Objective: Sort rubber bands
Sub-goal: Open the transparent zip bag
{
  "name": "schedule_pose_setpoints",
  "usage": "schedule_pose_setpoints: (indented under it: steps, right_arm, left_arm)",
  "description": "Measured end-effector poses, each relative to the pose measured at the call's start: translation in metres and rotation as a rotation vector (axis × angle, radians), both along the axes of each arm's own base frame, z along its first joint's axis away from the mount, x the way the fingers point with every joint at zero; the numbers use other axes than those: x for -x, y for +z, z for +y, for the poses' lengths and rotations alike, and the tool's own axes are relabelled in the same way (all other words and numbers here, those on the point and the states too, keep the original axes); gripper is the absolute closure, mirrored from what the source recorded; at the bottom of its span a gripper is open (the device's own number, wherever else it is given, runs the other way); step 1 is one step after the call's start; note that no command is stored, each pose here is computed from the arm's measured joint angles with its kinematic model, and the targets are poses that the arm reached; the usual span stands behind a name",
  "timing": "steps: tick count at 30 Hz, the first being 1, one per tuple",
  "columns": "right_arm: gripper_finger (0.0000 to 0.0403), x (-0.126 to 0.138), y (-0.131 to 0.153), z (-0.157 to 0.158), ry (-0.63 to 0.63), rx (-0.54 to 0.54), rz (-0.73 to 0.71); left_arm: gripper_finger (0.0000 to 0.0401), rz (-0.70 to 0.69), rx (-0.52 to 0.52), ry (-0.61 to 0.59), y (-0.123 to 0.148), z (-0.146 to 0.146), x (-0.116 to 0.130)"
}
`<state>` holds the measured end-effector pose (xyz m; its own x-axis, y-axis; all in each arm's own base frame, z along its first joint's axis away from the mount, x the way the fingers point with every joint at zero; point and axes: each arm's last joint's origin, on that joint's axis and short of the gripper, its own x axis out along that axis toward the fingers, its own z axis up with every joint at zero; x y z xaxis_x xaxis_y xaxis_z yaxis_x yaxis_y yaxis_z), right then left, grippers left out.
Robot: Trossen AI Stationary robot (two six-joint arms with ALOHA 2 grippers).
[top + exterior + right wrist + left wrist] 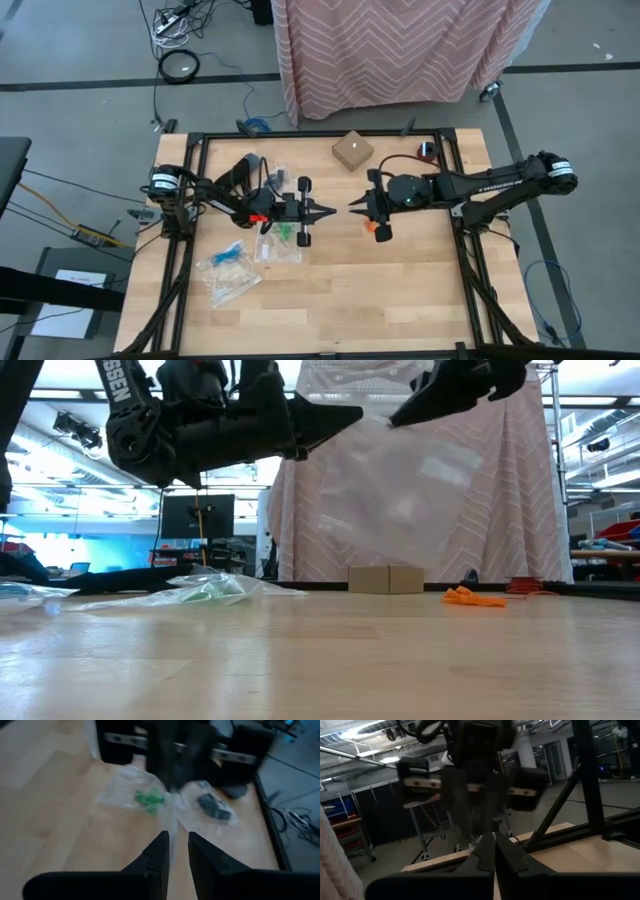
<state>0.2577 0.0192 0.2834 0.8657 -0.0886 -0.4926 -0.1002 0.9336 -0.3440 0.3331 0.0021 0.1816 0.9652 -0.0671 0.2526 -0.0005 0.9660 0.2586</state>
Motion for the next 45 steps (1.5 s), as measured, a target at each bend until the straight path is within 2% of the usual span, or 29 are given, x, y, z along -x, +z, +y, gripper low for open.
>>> schedule_pose_setpoints:
  steps: [6, 17, 28, 45]
  right_arm:
    - [0.0343, 0.004, 0.012, 0.000, 0.004, -0.001, -0.078]
    - [0.0343, -0.005, 0.001, -0.005, 0.006, -0.014, -0.043]
    - [0.0343, -0.007, 0.006, -0.003, 0.017, -0.028, -0.090]
    - [0.0346, -0.006, 0.004, -0.003, 0.009, -0.045, -0.071]
  left_arm:
    - [0.0395, -0.003, 0.000, 0.000, 0.000, 0.000, 0.000]
    - [0.0395, -0.002, 0.000, 0.000, 0.000, 0.000, 0.000]
    - [0.0395, -0.002, 0.000, 0.000, 0.001, 0.000, 0.000]
    - [0.0395, -0.003, -0.002, 0.007, 0.001, 0.000, 0.000]
